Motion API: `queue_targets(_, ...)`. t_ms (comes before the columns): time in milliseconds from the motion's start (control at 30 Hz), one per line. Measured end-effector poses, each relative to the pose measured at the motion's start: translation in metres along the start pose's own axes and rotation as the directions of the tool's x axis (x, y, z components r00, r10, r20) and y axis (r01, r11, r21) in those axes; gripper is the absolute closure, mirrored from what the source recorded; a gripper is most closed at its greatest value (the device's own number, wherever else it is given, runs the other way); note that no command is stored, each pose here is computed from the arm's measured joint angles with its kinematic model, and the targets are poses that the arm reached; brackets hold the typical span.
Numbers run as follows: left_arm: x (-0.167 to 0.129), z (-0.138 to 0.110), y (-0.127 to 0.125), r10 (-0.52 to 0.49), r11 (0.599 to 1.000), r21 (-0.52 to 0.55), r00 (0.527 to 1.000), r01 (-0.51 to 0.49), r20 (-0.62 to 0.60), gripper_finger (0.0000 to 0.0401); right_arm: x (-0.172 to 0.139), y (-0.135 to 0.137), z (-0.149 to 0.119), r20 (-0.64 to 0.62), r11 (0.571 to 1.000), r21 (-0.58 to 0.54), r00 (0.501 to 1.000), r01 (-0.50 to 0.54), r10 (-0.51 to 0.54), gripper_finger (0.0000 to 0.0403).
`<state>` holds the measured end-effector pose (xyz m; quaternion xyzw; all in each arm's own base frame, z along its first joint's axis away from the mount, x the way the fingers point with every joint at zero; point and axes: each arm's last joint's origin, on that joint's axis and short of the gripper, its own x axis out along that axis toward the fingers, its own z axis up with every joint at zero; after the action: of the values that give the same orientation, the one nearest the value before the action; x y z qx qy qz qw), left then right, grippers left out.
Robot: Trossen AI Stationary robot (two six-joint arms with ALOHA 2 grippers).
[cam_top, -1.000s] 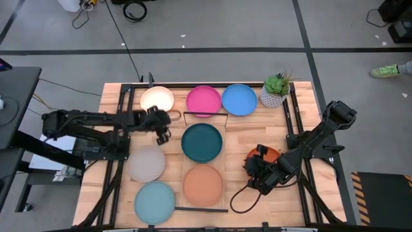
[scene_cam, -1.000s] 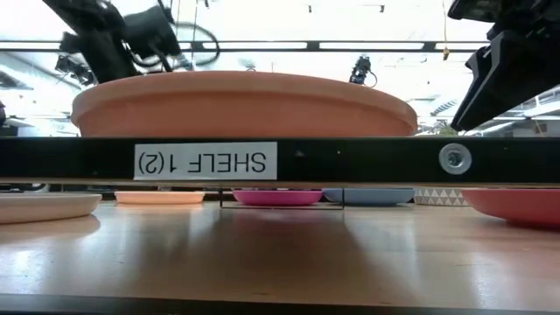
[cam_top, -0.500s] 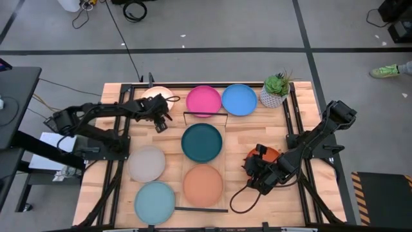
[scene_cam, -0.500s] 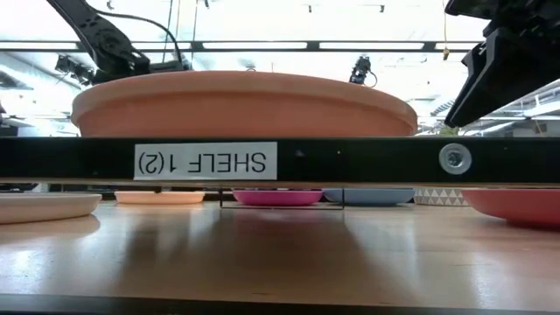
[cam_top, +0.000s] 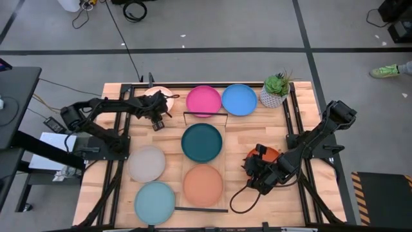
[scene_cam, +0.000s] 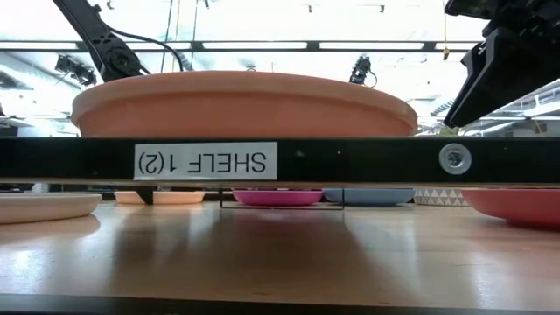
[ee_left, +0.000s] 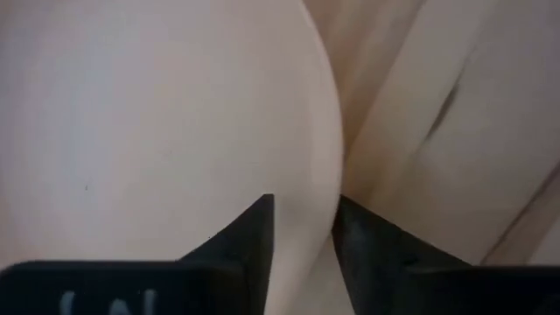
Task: Place and stack plates onto a shelf
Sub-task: Stack the white plate on top of the brown plate on the shelf
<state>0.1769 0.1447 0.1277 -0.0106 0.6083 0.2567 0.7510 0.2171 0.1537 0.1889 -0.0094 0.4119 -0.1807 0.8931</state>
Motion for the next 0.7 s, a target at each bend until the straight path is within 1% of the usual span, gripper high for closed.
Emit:
queue_targets(67,-0.001,0.001,-0.001,-0.003,1.000,0.011,1.000,0.003,-0.003,0.0315,0.000,0.000,0.000,-0.001,1.000,0.000,1.000,-0.001,0.001,0.0273)
queue_targets(167,-0.006,0.004,-0.001,-0.016,0.999,0.028,1.000,0.016,-0.025,0.0371,0.000,0.000,0.000,-0.001,1.000,0.000,1.000,-0.001,0.001,0.0273)
queue_targets(200,-0.009,0.006,0.001,-0.013,1.000,0.023,0.999,0.014,-0.035,0.0383,0.000,0.000,0.000,-0.002,1.000,0.000,1.000,-0.002,0.002,0.0273)
queue_targets(333,-0.026,0.017,0.008,-0.036,0.999,0.026,0.995,0.039,-0.091,0.0386,0.000,0.000,0.000,-0.003,1.000,0.001,1.000,-0.004,0.004,0.0273)
queue_targets(467,-0.062,0.032,0.014,-0.077,0.997,0.025,0.993,0.080,-0.089,0.0386,0.000,0.000,0.000,-0.009,1.000,0.001,1.000,-0.009,0.009,0.0273)
queue_targets(533,-0.089,0.041,0.016,-0.084,0.996,0.031,0.996,0.086,-0.039,0.0386,0.000,0.000,-0.001,-0.018,1.000,0.001,1.000,-0.017,0.017,0.0273)
queue_targets(600,-0.119,0.050,0.016,-0.085,0.995,0.056,0.995,0.082,0.054,0.0386,0.000,0.001,-0.001,-0.023,1.000,0.001,1.000,-0.021,0.021,0.0273)
queue_targets(633,-0.135,0.054,0.014,-0.094,0.993,0.078,0.989,0.085,0.118,0.0386,0.000,0.001,-0.001,-0.023,1.000,0.001,0.999,-0.021,0.021,0.0273)
queue_targets(700,-0.166,0.060,0.008,-0.169,0.978,0.161,0.952,0.130,0.257,0.0386,0.000,0.001,-0.001,-0.024,1.000,0.000,1.000,-0.020,0.020,0.0273)
